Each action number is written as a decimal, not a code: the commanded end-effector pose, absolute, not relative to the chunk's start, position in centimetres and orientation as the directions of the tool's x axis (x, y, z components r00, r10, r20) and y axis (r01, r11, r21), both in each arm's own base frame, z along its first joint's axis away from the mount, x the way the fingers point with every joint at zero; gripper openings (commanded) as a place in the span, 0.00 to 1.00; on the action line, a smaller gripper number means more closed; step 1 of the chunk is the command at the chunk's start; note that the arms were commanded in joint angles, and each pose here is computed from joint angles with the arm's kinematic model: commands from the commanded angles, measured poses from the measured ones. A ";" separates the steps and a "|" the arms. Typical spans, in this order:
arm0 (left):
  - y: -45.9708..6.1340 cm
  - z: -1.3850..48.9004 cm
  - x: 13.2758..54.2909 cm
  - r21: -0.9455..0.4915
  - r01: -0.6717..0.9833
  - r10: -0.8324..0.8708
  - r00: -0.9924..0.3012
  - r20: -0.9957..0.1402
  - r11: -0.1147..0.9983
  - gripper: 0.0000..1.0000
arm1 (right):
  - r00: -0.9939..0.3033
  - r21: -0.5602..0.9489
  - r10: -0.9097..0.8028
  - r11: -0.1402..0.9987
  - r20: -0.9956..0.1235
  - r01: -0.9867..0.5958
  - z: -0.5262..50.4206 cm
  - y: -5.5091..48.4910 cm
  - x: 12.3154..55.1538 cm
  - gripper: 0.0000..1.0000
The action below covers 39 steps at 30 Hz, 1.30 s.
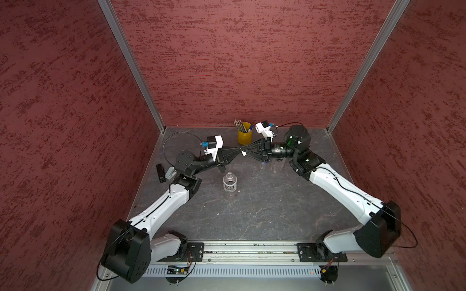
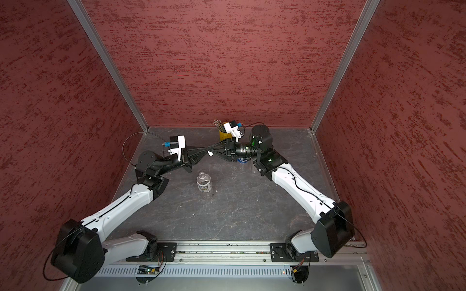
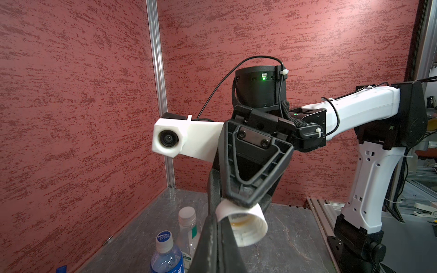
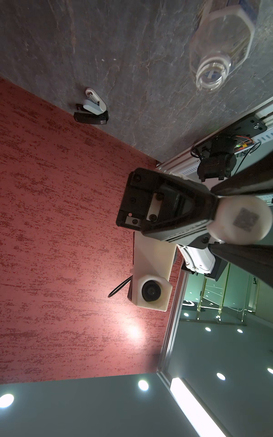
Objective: Screw on the bottle caps
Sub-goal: Screw the bottle cap onto the plastic bottle.
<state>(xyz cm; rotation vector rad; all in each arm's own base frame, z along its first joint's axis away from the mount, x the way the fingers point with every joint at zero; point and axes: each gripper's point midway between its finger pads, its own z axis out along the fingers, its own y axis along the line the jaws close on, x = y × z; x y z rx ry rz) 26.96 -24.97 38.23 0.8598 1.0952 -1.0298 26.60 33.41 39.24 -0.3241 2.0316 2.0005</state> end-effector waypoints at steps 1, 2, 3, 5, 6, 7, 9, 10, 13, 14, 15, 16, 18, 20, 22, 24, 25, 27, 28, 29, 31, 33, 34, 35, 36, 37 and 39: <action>-24.3 37.5 27.1 0.046 0.935 -0.214 0.127 -0.969 0.350 0.27 | -0.928 0.928 0.018 0.027 -0.371 -0.371 39.4 33.2 26.1 0.30; -24.0 37.0 27.1 0.042 0.929 -0.207 0.126 -0.970 0.368 0.39 | -0.926 0.926 0.016 0.045 -0.376 -0.375 39.2 33.2 26.1 0.30; -23.6 36.6 27.1 0.046 0.923 -0.201 0.131 -0.971 0.382 0.46 | -0.923 0.922 0.015 0.064 -0.384 -0.382 39.1 33.1 26.1 0.29; -22.4 35.7 27.2 0.039 0.903 -0.189 0.132 -0.973 0.428 0.63 | -0.913 0.908 0.010 0.118 -0.407 -0.403 38.7 32.8 26.1 0.29; -21.8 35.1 27.2 0.035 0.895 -0.178 0.127 -0.976 0.446 0.70 | -0.908 0.899 0.010 0.144 -0.419 -0.414 38.5 32.6 26.1 0.29; -21.2 34.4 27.1 0.038 0.883 -0.159 0.126 -0.979 0.469 0.79 | -0.902 0.888 0.008 0.179 -0.432 -0.424 38.2 32.4 26.2 0.29; -20.6 32.7 26.6 0.048 0.865 -0.106 0.117 -0.987 0.499 0.85 | -0.889 0.858 -0.009 0.258 -0.457 -0.443 37.0 32.1 26.3 0.29; -20.3 31.7 26.3 0.054 0.854 -0.083 0.112 -0.990 0.518 0.86 | -0.881 0.836 -0.023 0.305 -0.473 -0.457 36.3 32.0 26.5 0.29; -19.0 28.8 25.7 0.020 0.808 -0.066 0.072 -0.995 0.589 0.87 | -0.841 0.754 -0.088 0.401 -0.535 -0.521 35.0 32.5 26.4 0.29; -18.6 28.0 25.4 0.017 0.794 -0.067 0.072 -0.995 0.608 0.87 | -0.818 0.718 -0.109 0.423 -0.565 -0.553 34.9 32.6 26.1 0.29; -18.2 26.9 25.1 0.009 0.778 -0.066 0.064 -0.996 0.629 0.87 | -0.800 0.680 -0.143 0.454 -0.582 -0.576 34.0 33.1 26.3 0.29; -17.9 25.6 24.8 -0.005 0.760 -0.065 0.049 -0.997 0.650 0.89 | -0.782 0.640 -0.172 0.484 -0.599 -0.597 33.3 33.4 26.4 0.29; -17.7 24.0 24.3 -0.010 0.723 -0.066 0.049 -0.997 0.691 0.91 | -0.750 0.581 -0.221 0.510 -0.624 -0.634 32.4 34.1 26.3 0.28; -18.3 23.1 23.7 0.027 0.701 -0.038 0.077 -0.996 0.712 0.91 | -0.712 0.513 -0.266 0.537 -0.650 -0.670 31.8 34.8 26.3 0.28; -18.4 21.3 23.8 0.038 0.664 0.006 0.051 -0.999 0.747 0.91 | -0.668 0.450 -0.313 0.542 -0.675 -0.710 31.4 35.7 26.1 0.28; -18.3 19.9 23.8 0.049 0.649 0.020 0.052 -0.998 0.759 0.92 | -0.636 0.406 -0.345 0.543 -0.690 -0.735 31.0 36.3 26.1 0.28; -18.1 19.6 23.8 0.052 0.641 0.014 0.064 -0.998 0.766 0.92 | -0.623 0.393 -0.355 0.537 -0.697 -0.746 30.9 36.6 26.1 0.28; -17.8 19.4 24.3 0.057 0.617 0.011 0.077 -0.997 0.785 0.93 | -0.606 0.370 -0.372 0.536 -0.704 -0.759 30.6 37.1 26.2 0.28; -17.8 19.2 24.6 0.055 0.616 0.014 0.071 -0.997 0.786 0.94 | -0.596 0.355 -0.383 0.536 -0.706 -0.766 30.4 37.3 26.3 0.28; -18.0 19.1 24.8 0.052 0.627 0.016 0.062 -0.998 0.778 0.94 | -0.585 0.341 -0.396 0.534 -0.708 -0.774 30.2 37.4 26.2 0.28; -18.7 18.7 25.2 0.031 0.656 0.012 0.034 -0.999 0.754 0.95 | -0.569 0.310 -0.418 0.540 -0.708 -0.783 29.7 37.6 26.4 0.28; -19.1 18.6 25.4 0.029 0.677 0.002 0.040 -0.999 0.736 0.95 | -0.559 0.296 -0.431 0.538 -0.708 -0.789 29.3 37.9 26.5 0.28; -19.2 18.6 25.5 0.028 0.682 -0.004 0.045 -0.999 0.731 0.95 | -0.558 0.292 -0.435 0.538 -0.707 -0.790 29.2 38.0 26.6 0.28; -19.3 18.4 25.7 0.023 0.688 -0.008 0.042 -0.999 0.725 0.95 | -0.554 0.290 -0.440 0.534 -0.707 -0.794 29.1 38.2 26.5 0.28; -19.4 18.3 25.9 0.010 0.696 -0.014 0.029 -0.999 0.718 0.95 | -0.548 0.280 -0.446 0.536 -0.708 -0.797 29.0 38.3 26.6 0.28; -19.4 18.2 26.2 -0.002 0.697 -0.021 0.019 -1.000 0.717 0.94 | -0.545 0.272 -0.454 0.536 -0.705 -0.799 28.7 38.5 26.6 0.28; -19.3 18.2 26.7 -0.020 0.705 -0.041 0.013 -0.999 0.709 0.93 | -0.540 0.261 -0.472 0.534 -0.697 -0.804 28.2 38.8 26.5 0.28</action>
